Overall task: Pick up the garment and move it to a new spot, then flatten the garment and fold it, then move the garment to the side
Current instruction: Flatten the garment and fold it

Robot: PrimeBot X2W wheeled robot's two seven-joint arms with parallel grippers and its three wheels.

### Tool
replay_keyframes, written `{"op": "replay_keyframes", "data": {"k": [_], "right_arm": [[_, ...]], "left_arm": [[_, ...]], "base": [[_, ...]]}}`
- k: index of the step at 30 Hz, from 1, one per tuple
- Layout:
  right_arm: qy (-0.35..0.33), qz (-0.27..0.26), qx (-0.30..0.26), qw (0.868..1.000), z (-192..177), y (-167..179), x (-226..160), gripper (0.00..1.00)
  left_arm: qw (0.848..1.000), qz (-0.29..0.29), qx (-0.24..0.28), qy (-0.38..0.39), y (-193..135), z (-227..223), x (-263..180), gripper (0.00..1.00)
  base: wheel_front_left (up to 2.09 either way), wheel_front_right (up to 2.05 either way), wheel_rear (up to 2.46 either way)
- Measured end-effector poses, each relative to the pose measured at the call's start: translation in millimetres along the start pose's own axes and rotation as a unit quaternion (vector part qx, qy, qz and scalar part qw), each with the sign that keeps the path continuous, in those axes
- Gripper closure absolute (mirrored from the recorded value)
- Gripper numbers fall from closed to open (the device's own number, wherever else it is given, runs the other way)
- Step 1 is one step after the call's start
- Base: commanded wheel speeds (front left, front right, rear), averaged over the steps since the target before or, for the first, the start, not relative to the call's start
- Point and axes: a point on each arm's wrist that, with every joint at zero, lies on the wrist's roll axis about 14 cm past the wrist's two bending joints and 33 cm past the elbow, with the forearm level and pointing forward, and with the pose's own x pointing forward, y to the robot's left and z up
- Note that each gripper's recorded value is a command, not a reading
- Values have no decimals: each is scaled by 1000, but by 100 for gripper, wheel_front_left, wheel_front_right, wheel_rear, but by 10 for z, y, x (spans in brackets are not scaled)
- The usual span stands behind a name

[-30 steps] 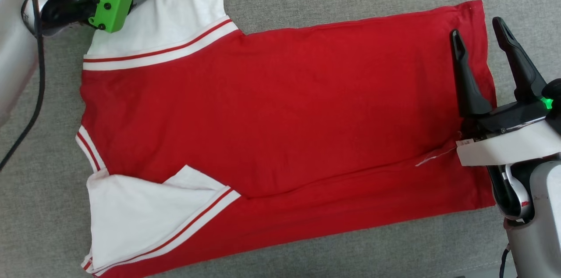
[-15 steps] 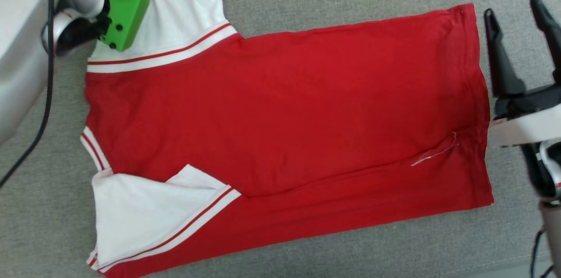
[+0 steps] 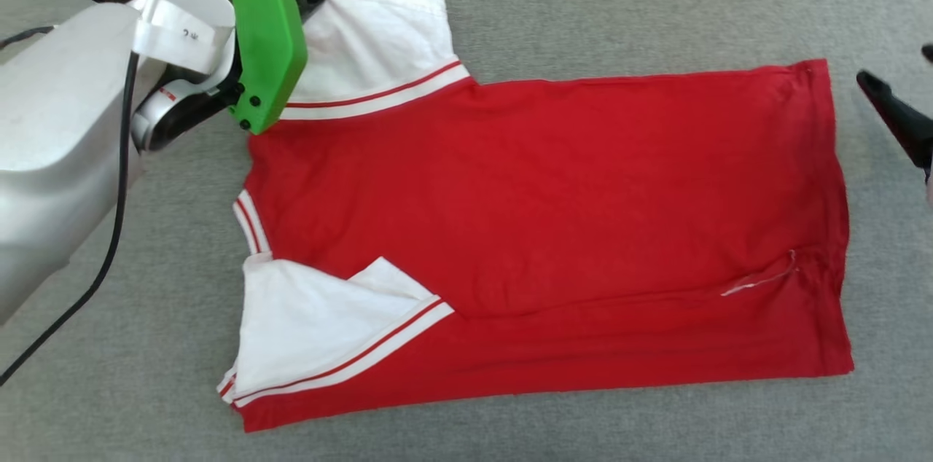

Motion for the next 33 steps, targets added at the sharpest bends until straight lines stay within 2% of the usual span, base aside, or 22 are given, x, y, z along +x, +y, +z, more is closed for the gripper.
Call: {"op": "replay_keyframes", "data": {"k": [2,6,10,15,21,22,23,24,25,33], "right_arm": [[52,17,2,998,-93,41,49,0],[112,34,-6,993,-181,112,186,0],[138,43,-3,990,-233,170,379,0],[181,51,6,982,-525,272,633,0],[207,65,12,976,-717,336,760,0],[204,67,15,977,-712,338,766,17],[198,67,18,978,-699,336,768,90],[194,67,20,979,-689,333,767,90],[187,67,18,980,-672,339,762,100],[83,61,30,994,-337,369,591,100]], "left_arm": [[1000,3,4,-4,0,6,-74,100],[1000,6,8,-13,-8,12,-165,100],[1000,2,9,-18,-38,-2,-177,100],[1000,4,16,-19,-37,-68,-144,100],[1000,7,11,-14,-7,-167,-138,100],[1000,8,11,-13,-1,-177,-143,100],[1000,9,11,-13,4,-175,-152,100],[1000,11,11,-15,7,-168,-161,100],[1000,13,12,-17,17,-156,-176,100],[999,32,15,-33,-6,-115,-389,100]], "base": [[0,0,0],[0,0,0],[0,0,0],[0,0,0],[0,0,0],[0,0,0],[0,0,0],[0,0,0],[0,0,0],[0,0,0]]}}
